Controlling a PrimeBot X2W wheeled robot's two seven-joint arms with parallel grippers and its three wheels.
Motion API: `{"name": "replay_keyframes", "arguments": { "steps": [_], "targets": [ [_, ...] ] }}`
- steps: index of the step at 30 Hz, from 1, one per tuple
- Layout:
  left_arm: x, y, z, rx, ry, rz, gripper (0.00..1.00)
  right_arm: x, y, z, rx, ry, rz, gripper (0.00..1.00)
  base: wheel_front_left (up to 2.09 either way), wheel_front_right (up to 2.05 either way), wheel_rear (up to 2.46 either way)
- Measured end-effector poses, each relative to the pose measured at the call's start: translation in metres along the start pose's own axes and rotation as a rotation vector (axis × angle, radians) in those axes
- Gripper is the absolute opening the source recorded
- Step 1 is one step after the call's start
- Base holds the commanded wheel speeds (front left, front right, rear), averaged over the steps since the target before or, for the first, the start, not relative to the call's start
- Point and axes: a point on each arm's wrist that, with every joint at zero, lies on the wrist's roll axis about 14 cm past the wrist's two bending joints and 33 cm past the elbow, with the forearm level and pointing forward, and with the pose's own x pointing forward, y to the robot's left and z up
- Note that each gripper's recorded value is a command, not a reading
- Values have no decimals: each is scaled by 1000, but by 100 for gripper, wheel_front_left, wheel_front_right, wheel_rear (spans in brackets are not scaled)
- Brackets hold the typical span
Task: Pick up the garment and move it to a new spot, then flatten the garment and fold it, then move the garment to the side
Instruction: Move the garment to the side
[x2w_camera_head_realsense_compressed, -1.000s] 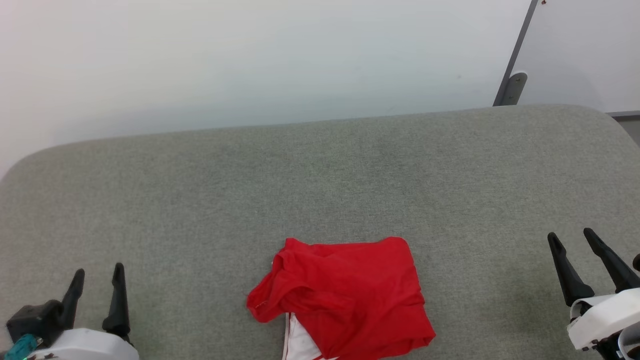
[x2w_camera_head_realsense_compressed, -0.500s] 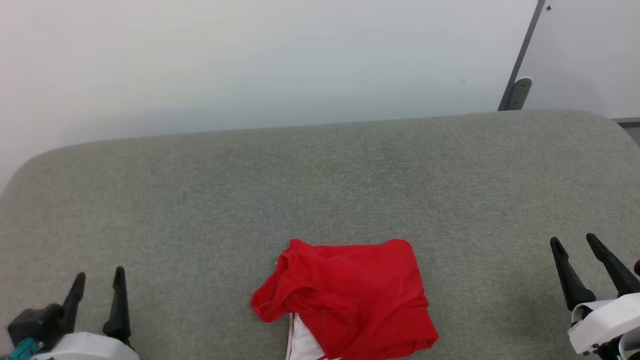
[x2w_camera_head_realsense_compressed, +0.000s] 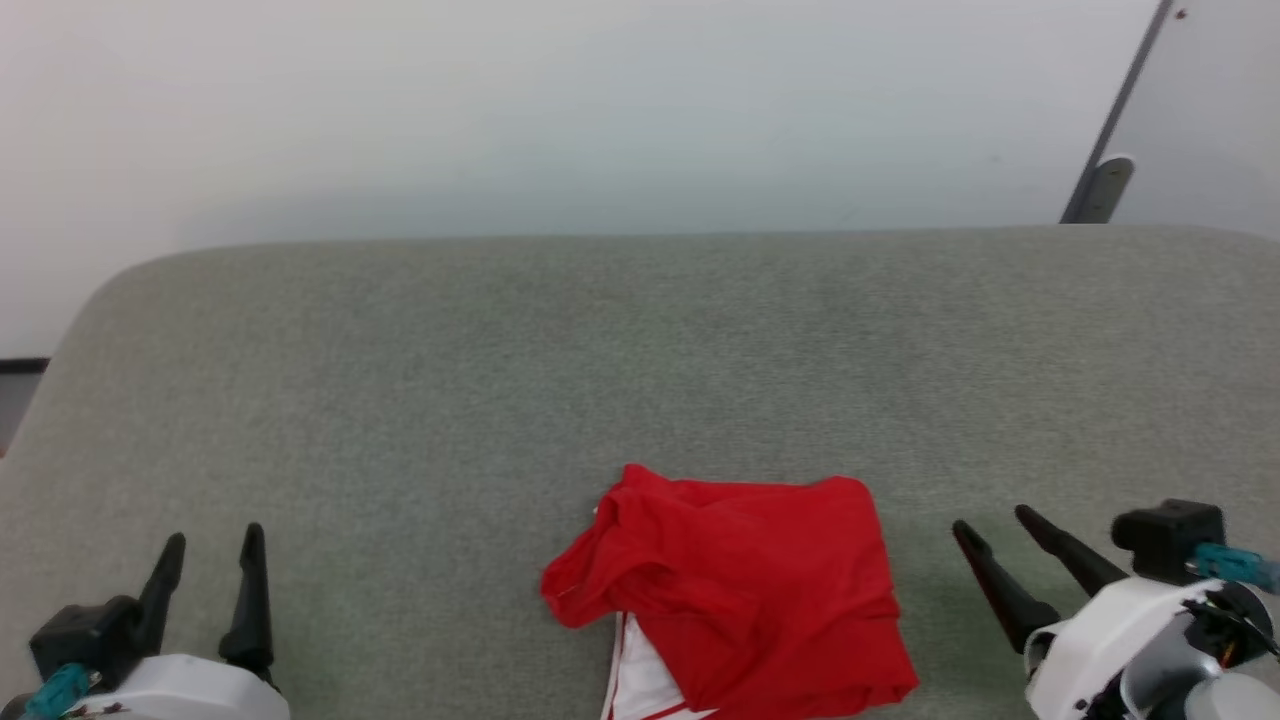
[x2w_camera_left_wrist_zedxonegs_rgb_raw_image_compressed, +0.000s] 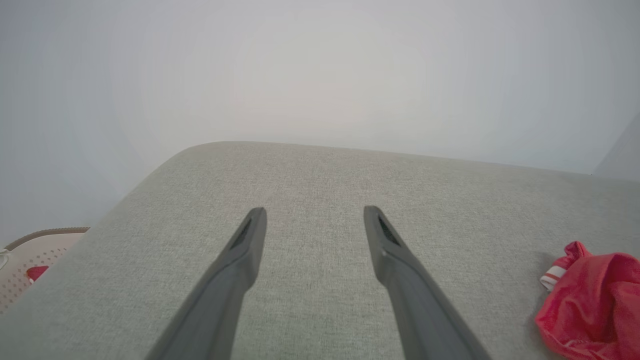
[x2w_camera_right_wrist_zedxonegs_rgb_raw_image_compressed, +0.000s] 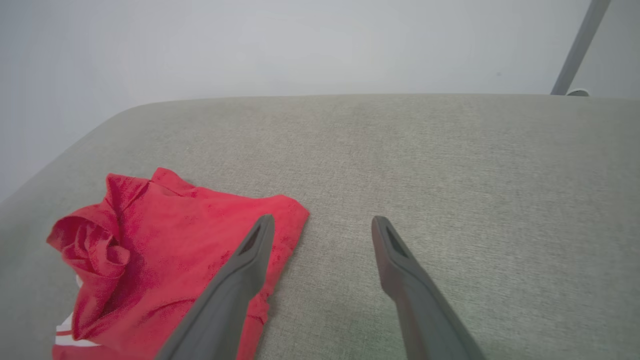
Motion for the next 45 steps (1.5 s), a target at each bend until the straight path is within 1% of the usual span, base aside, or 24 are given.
{"name": "replay_keyframes", "arguments": {
  "steps": [5,8,16,22,24,25,26,31,38,40,45],
  "targets": [
    [-5,6,-7,-4,19,23,100,16,22,-17,1,127,85,100,0,0,0],
    [-8,12,-10,-3,29,40,100,22,22,-33,-6,229,97,100,0,0,0],
    [-14,23,-21,-10,59,83,100,32,25,-73,26,468,117,100,0,0,0],
    [-15,29,-28,-12,80,108,100,41,33,-93,60,589,134,100,0,0,0],
    [-13,30,-29,-12,82,111,100,44,35,-98,50,627,139,100,0,0,0],
    [-13,30,-30,-11,84,112,100,47,34,-98,55,632,136,41,0,0,0],
    [-13,30,-31,-9,88,110,100,49,35,-99,58,635,138,0,0,0,0],
    [-10,30,-33,-10,94,112,100,55,40,-99,58,645,147,0,0,0,0],
    [-2,24,-36,-10,97,98,100,57,33,-90,22,639,142,0,0,0,0],
    [2,20,-34,-10,91,89,100,58,25,-83,-3,628,127,0,0,0,0],
    [18,8,-30,-5,73,48,100,57,-8,-62,-55,607,56,0,0,0,0]
  ]
}}
